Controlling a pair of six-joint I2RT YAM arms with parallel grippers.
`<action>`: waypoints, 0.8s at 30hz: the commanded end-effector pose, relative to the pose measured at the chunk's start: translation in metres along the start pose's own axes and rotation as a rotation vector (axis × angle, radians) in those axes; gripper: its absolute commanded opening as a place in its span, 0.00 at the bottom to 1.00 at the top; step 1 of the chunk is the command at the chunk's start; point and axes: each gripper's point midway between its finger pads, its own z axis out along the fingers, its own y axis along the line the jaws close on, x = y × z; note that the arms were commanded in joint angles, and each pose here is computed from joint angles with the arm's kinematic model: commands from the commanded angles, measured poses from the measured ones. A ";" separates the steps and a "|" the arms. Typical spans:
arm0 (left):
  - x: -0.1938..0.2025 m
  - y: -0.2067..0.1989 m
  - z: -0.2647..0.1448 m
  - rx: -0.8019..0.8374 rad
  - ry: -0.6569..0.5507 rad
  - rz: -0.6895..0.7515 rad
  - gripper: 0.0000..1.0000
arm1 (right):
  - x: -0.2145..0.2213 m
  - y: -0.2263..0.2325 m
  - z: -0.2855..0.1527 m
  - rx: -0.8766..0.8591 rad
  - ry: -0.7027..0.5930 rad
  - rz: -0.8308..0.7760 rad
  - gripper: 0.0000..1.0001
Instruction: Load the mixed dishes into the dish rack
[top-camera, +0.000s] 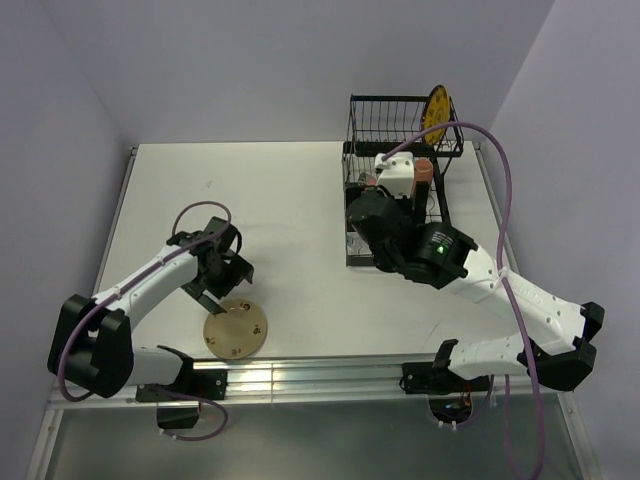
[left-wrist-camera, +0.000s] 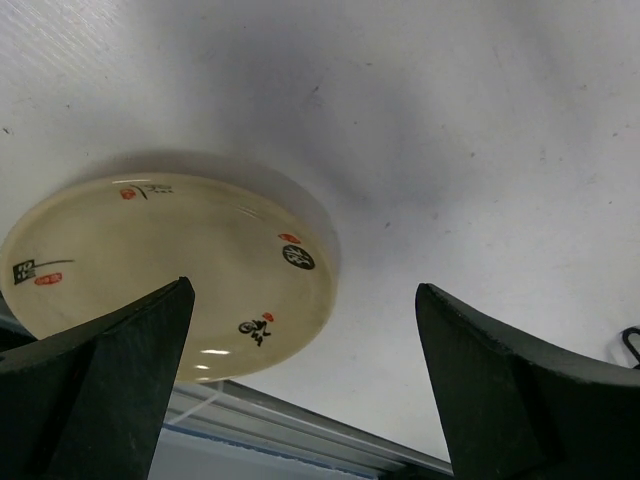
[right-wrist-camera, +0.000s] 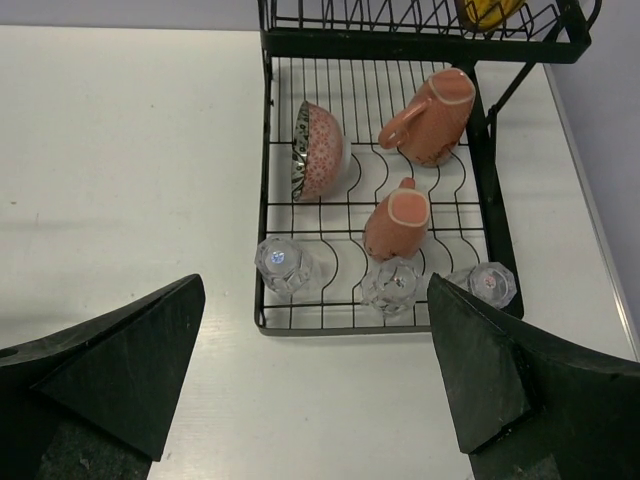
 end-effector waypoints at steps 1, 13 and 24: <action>-0.008 -0.011 -0.013 -0.027 -0.014 -0.047 0.99 | -0.003 -0.015 -0.009 0.046 -0.037 0.054 1.00; 0.009 0.032 0.025 -0.370 0.118 0.061 0.94 | 0.014 -0.030 -0.019 0.016 -0.049 0.129 1.00; 0.015 0.036 0.034 -0.371 0.143 0.069 0.37 | 0.023 -0.052 -0.027 0.020 -0.059 0.169 1.00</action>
